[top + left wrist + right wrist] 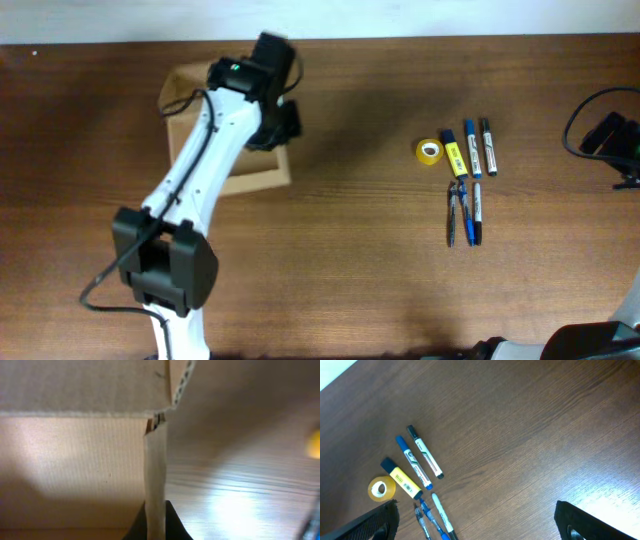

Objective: Pack container
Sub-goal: 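Push the cardboard box rightward toward the table center with the left gripper, then retract the left arm and move the right gripper toward the tape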

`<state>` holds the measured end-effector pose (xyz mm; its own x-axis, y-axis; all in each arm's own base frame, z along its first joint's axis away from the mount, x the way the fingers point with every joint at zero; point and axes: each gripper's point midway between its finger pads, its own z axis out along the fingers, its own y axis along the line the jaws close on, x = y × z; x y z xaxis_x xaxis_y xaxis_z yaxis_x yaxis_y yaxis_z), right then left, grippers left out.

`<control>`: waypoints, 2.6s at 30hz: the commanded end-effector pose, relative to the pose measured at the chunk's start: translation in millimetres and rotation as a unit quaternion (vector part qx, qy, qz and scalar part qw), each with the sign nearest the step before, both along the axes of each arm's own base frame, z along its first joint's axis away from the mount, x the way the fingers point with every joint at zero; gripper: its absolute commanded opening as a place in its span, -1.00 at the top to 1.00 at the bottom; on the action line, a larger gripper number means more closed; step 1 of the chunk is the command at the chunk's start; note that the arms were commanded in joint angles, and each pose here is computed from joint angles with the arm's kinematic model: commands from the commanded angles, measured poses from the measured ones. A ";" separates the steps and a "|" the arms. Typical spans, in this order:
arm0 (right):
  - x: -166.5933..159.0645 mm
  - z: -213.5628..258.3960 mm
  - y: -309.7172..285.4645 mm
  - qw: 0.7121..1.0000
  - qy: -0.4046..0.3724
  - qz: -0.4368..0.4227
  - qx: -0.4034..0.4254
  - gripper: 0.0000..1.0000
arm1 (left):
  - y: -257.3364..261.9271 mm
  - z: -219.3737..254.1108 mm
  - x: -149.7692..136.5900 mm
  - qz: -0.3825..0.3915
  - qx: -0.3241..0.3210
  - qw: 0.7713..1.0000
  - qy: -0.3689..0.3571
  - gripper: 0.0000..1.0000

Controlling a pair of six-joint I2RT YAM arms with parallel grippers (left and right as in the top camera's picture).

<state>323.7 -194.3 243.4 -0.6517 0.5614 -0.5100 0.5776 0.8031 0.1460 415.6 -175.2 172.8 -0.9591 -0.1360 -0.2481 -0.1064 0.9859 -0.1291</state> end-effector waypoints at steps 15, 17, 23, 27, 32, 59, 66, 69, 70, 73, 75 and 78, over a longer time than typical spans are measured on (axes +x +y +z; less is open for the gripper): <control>3.1 6.9 -2.4 1.000 -0.010 0.000 0.000 -0.99 | -143.7 -10.2 -11.6 -0.018 -0.008 0.996 -0.088 0.96; 3.1 6.9 -2.4 1.000 -0.010 0.000 0.000 -0.98 | -153.8 -28.9 -17.0 -0.030 -0.007 0.997 -0.068 0.96; 3.1 6.9 -2.4 1.000 -0.010 0.000 0.000 -0.98 | -165.7 -72.5 -26.0 -0.044 0.012 0.999 -0.028 0.96; 3.1 6.9 -2.4 1.000 -0.010 0.000 0.000 -0.98 | -169.0 -87.9 -26.5 -0.047 0.014 0.999 -0.016 0.97; 3.1 6.9 -2.4 1.000 -0.010 0.000 0.000 -0.98 | -171.7 -96.7 -23.7 -0.047 0.014 0.999 -0.015 0.95; 3.1 6.9 -2.4 1.000 -0.010 0.000 -0.001 -0.98 | -147.0 23.6 -6.4 -0.121 0.077 0.983 -0.113 0.08; 3.1 6.9 -2.4 1.000 -0.010 0.000 0.000 -0.98 | -77.8 84.5 -5.2 -0.082 0.139 0.977 -0.140 0.07; 3.1 6.9 -2.4 1.000 -0.010 0.000 0.000 -0.98 | -62.1 103.5 -0.2 -0.101 0.129 0.975 -0.152 0.07; 3.1 6.9 -2.4 1.000 -0.010 0.000 0.000 -0.99 | -53.0 111.7 1.4 -0.091 0.126 0.975 -0.158 0.07; 3.1 6.9 -2.4 1.000 -0.010 0.000 0.000 -0.98 | -19.2 142.7 4.4 -0.065 0.128 0.972 -0.187 0.07; 3.1 6.9 -2.4 1.000 -0.010 0.000 0.000 -0.98 | 4.7 163.9 3.9 -0.054 0.136 0.967 -0.206 0.07; 4.0 7.6 -3.0 1.000 -0.013 0.000 -0.002 -0.98 | 51.4 202.6 -2.4 -0.025 0.157 0.957 -0.243 0.07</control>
<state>323.8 -194.4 243.4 -0.6515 0.5613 -0.5103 0.5776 0.8032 0.1460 431.1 -175.1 307.0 -0.8175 0.0658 -0.5722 -0.0083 0.9920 0.1259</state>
